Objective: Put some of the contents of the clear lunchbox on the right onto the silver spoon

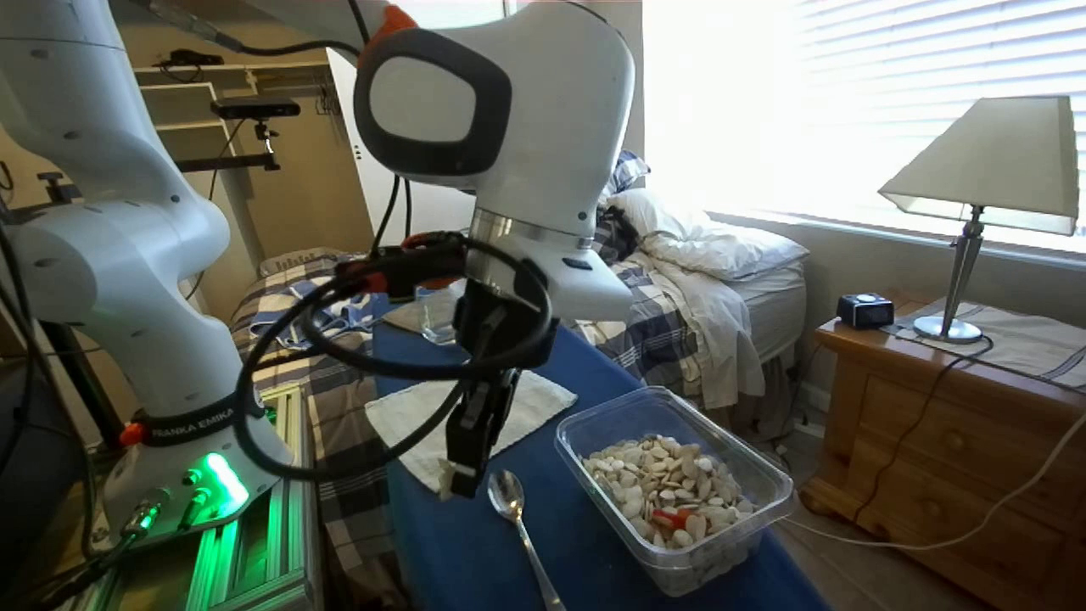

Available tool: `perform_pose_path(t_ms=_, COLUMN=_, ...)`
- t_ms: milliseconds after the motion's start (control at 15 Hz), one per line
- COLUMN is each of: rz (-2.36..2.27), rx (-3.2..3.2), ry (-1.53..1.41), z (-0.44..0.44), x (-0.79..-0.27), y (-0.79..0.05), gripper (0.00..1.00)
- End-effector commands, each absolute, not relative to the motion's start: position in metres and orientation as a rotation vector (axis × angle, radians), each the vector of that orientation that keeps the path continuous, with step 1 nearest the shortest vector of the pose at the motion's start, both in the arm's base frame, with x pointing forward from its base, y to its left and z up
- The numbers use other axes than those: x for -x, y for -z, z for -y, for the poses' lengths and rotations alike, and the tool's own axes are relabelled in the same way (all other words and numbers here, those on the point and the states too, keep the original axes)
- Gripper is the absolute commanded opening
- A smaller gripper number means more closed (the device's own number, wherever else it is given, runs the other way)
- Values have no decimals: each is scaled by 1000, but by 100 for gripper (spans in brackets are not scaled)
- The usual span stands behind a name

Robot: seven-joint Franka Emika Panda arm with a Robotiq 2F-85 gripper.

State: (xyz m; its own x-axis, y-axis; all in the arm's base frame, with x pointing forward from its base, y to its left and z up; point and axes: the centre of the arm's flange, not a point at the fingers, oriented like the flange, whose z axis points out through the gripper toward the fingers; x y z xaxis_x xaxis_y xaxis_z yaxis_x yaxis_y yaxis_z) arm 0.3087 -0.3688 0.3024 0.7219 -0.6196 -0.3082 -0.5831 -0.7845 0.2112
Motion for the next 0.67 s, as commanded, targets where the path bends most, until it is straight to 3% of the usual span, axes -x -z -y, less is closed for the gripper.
perform_pose_path(t_ms=0, rz=1046, rx=-2858, ry=408, z=363, x=-300, y=-288, gripper=5)
perform_pose_path(t_ms=600, rz=1072, rx=-2947, ry=209, z=345, x=-307, y=-264, gripper=5)
